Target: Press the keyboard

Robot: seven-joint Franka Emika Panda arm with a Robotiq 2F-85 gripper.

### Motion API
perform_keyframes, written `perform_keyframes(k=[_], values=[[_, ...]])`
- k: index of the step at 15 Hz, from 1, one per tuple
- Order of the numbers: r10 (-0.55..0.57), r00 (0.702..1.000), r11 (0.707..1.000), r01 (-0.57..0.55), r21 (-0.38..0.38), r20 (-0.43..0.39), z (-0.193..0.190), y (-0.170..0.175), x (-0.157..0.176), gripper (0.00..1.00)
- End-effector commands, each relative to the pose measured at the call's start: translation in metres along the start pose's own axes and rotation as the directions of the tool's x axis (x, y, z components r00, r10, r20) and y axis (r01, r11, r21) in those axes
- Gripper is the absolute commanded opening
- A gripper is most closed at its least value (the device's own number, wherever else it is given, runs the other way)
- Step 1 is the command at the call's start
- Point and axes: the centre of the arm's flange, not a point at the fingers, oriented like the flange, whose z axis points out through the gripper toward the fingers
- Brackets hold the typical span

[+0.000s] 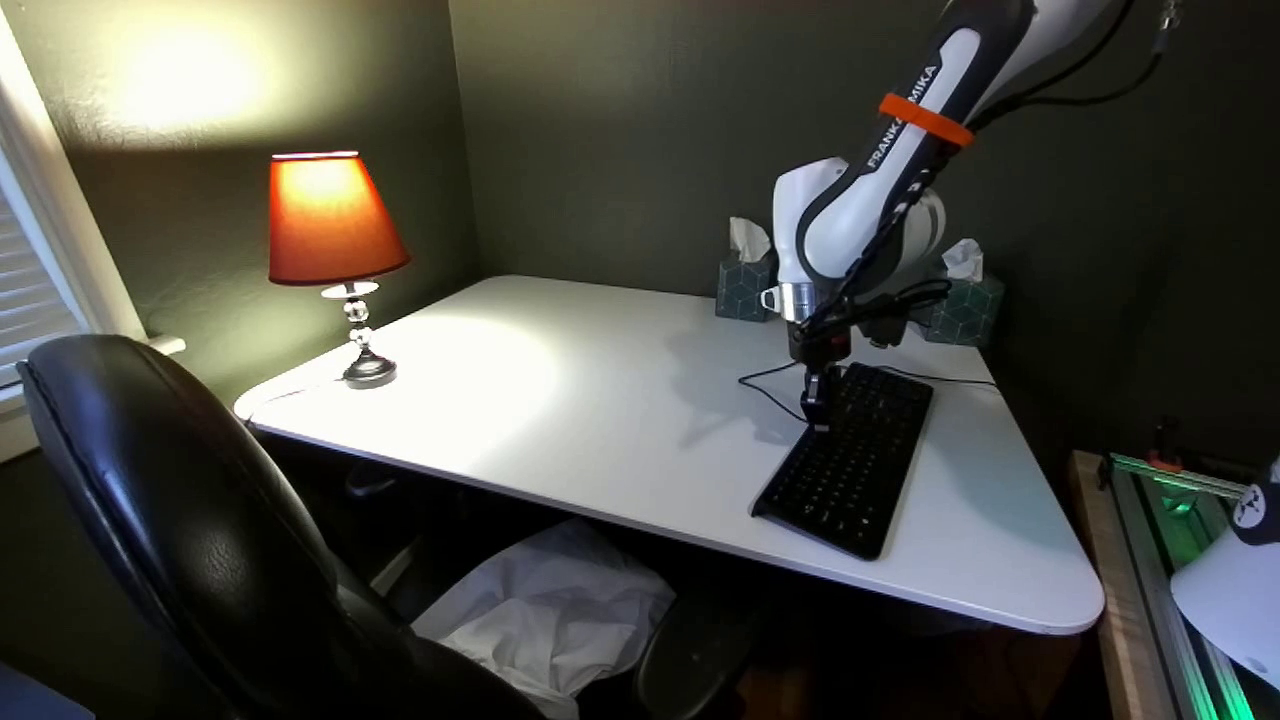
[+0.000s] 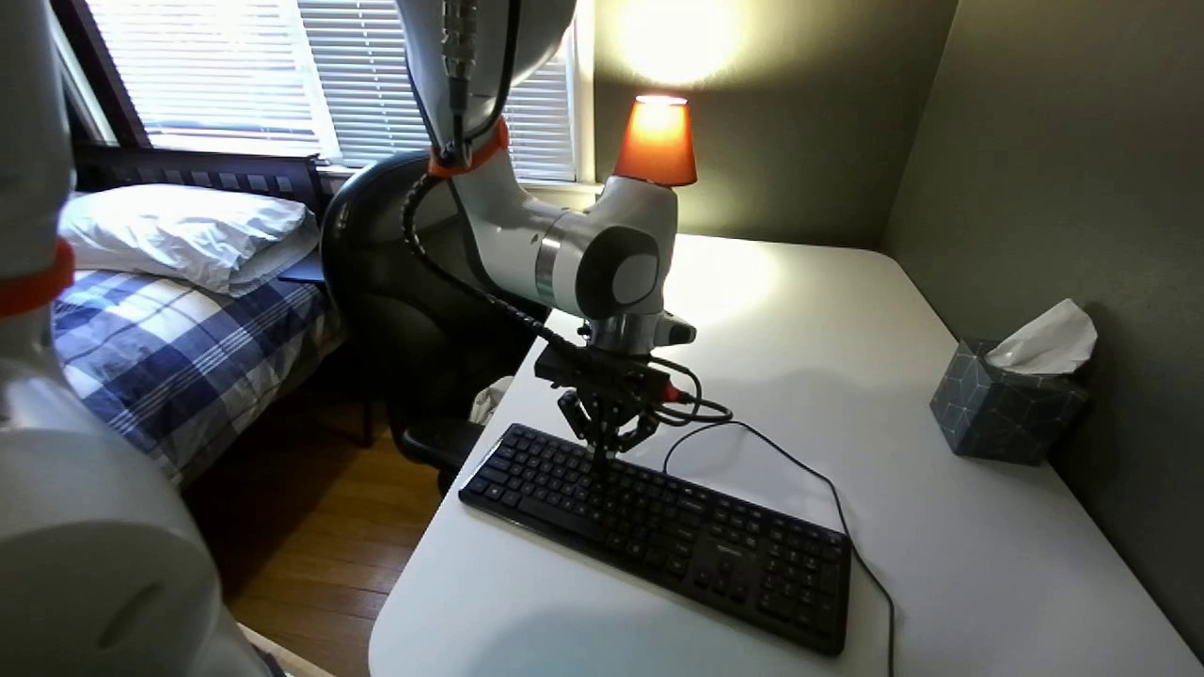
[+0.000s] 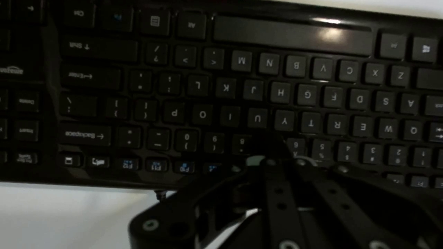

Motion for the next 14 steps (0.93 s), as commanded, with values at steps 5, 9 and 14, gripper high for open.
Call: perform_keyframes(k=[5, 9, 14], values=[[0.011, 1.0, 1.0, -0.011, 0.012, 0.029, 0.0076, 0.0005, 0.0039, 0.0], [0.016, 0.999, 1.0, -0.017, 0.014, 0.033, 0.0109, 0.0027, 0.0079, 0.0], [0.017, 0.999, 1.0, -0.018, 0.018, 0.038, 0.012, 0.0034, 0.0107, 0.0]])
